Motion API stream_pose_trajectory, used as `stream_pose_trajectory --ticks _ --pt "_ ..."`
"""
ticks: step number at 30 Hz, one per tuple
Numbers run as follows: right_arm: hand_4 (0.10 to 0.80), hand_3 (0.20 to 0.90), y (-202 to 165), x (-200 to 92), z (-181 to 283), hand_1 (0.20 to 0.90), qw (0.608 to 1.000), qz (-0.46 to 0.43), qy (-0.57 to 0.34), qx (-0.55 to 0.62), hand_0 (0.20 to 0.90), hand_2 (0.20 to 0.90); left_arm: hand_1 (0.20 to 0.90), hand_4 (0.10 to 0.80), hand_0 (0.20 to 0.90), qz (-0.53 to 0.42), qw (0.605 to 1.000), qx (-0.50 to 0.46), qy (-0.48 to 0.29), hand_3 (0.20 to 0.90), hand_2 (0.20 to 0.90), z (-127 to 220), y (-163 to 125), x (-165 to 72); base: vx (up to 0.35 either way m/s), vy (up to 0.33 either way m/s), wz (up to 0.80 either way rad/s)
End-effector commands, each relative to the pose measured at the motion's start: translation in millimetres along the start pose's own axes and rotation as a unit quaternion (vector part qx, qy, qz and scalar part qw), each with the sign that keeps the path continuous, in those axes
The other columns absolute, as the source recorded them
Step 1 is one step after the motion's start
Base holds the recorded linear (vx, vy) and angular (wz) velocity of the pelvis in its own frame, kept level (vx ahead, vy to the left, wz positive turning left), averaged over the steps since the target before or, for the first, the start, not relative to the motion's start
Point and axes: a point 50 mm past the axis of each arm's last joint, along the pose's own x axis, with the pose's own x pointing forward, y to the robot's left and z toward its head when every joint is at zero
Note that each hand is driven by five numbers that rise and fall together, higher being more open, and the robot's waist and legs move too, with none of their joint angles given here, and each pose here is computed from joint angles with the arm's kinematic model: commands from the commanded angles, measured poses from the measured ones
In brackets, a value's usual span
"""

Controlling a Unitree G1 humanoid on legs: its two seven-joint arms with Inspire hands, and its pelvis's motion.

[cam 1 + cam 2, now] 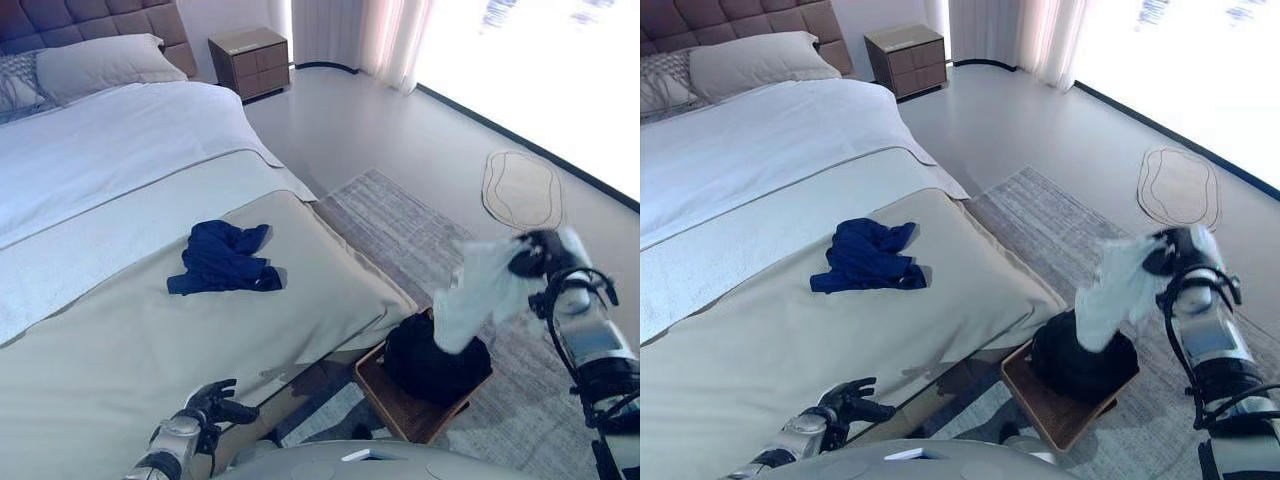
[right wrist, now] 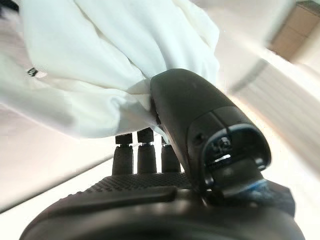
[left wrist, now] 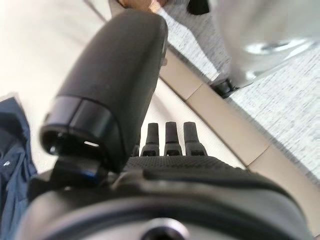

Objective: Pick up the clothes from the bed and place them into the basket

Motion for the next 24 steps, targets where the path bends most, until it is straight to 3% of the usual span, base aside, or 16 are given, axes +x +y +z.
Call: stream_pose_trajectory --ticks 1,7,11,16,17,18,19,20,24 --pt "0.1 0.2 -35 9 37 0.3 0.994 -0.08 -0.075 -0.027 0.3 0.3 0.9 0.8 0.9 0.014 0.999 0.051 0.001 0.9 0.9 3 14 0 0.007 -0.077 -0.01" --pt "0.1 0.2 -12 12 8 0.3 0.997 -0.054 -0.017 -0.051 0.3 0.3 0.9 0.8 0.9 0.025 0.998 0.052 0.019 0.9 0.9 -10 23 -3 0.019 -0.069 0.02" --pt "0.1 0.2 3 14 -8 0.3 0.997 -0.049 0.026 -0.061 0.3 0.3 0.9 0.8 0.9 0.028 0.998 0.061 -0.001 0.9 0.9 5 30 -2 -0.066 -0.099 0.04" --pt "0.1 0.2 3 26 14 0.3 0.996 -0.07 0.033 -0.036 0.3 0.3 0.9 0.8 0.9 0.028 0.994 0.07 -0.074 0.9 0.9 60 30 3 -0.285 -0.115 0.13" --pt "0.1 0.2 -2 32 31 0.3 0.996 -0.084 0.03 -0.027 0.3 0.3 0.9 0.8 0.9 0.03 0.99 0.073 -0.119 0.9 0.9 93 29 2 -0.479 -0.128 0.04" --pt "0.344 0.444 -7 35 40 0.509 0.995 -0.092 0.033 -0.026 0.509 0.509 0.9 0.8 0.9 0.029 0.986 0.076 -0.149 0.9 0.9 114 28 0 -0.498 -0.129 0.01" --pt "0.731 0.831 -9 37 43 0.841 0.995 -0.095 0.034 -0.028 0.841 0.841 0.9 0.8 0.9 0.028 0.983 0.076 -0.162 0.9 0.9 123 27 -1 -0.277 -0.093 0.03" --pt "0.8 0.9 -11 38 46 0.9 0.994 -0.092 0.04 -0.032 0.9 0.9 0.9 0.8 0.9 0.028 0.981 0.076 -0.174 0.9 0.9 131 27 -2 -0.184 -0.065 -0.01" --pt "0.8 0.9 -15 42 46 0.9 0.992 -0.065 0.089 -0.067 0.9 0.9 0.9 0.8 0.9 0.022 0.97 0.076 -0.228 0.9 0.9 167 27 -11 -0.19 -0.043 0.0"
